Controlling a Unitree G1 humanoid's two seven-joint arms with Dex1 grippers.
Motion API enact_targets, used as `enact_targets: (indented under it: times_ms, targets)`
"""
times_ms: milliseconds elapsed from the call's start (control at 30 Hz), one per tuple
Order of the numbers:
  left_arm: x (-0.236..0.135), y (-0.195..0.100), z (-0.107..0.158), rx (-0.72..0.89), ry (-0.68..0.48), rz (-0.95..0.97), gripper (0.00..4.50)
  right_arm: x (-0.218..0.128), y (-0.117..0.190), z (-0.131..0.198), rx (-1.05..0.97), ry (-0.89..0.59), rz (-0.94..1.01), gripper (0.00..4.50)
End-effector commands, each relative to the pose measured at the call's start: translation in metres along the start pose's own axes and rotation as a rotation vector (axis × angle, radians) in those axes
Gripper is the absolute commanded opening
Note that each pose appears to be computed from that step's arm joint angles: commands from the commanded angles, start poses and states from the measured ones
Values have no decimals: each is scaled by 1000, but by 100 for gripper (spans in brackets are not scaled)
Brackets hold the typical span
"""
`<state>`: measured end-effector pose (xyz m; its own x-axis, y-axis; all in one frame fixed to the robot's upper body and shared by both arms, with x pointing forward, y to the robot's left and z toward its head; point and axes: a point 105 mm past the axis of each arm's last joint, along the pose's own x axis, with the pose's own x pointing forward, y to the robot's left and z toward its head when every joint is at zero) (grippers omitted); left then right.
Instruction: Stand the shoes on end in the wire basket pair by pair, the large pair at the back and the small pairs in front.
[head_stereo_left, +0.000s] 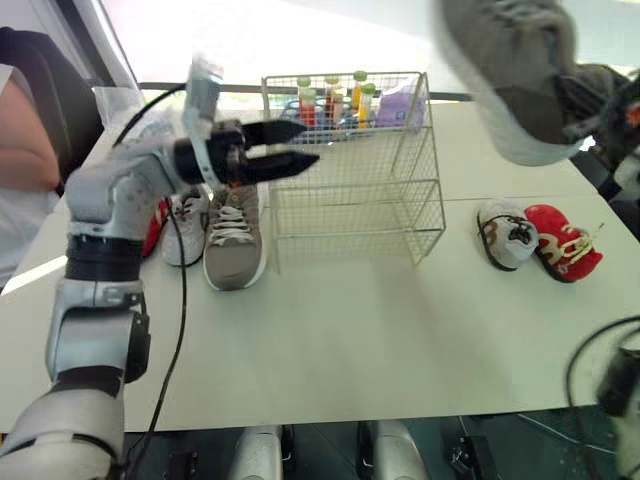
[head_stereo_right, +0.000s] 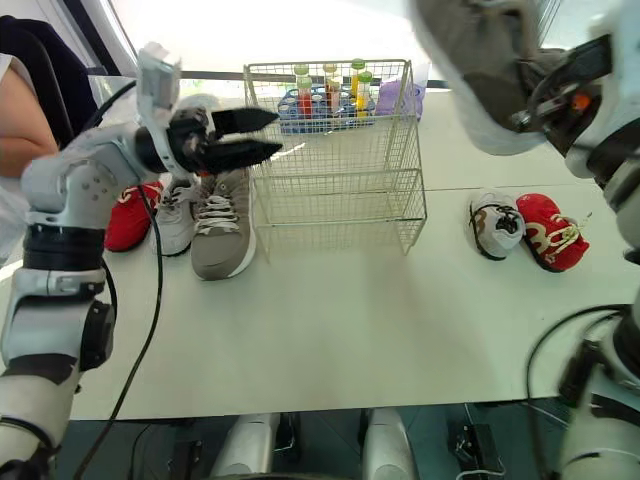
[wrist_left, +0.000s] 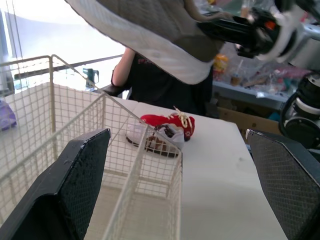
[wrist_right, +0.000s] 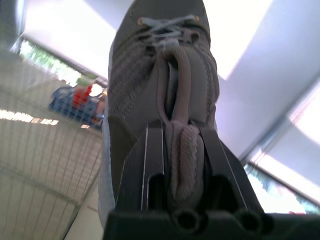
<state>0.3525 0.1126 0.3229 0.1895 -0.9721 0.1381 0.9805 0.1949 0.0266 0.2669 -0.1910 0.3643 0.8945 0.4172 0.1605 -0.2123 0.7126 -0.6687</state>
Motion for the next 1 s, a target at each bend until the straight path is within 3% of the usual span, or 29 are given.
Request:
enact_targets:
  times_ms: [33,300,667,1000]
  targets:
    - [-10,3,25,25,-28,-11,450,-3,14,17,-242,-117,145,17]
    - [-21,12,26,38,9,19,450,7,33,15,-451,-253,283,17]
    - [-42,17,27,73,38,93,450,13,26,31,-515,-325,275,17]
    - [-36,21,33,80,20,98,450,18,60,33,-532,-385,395,17]
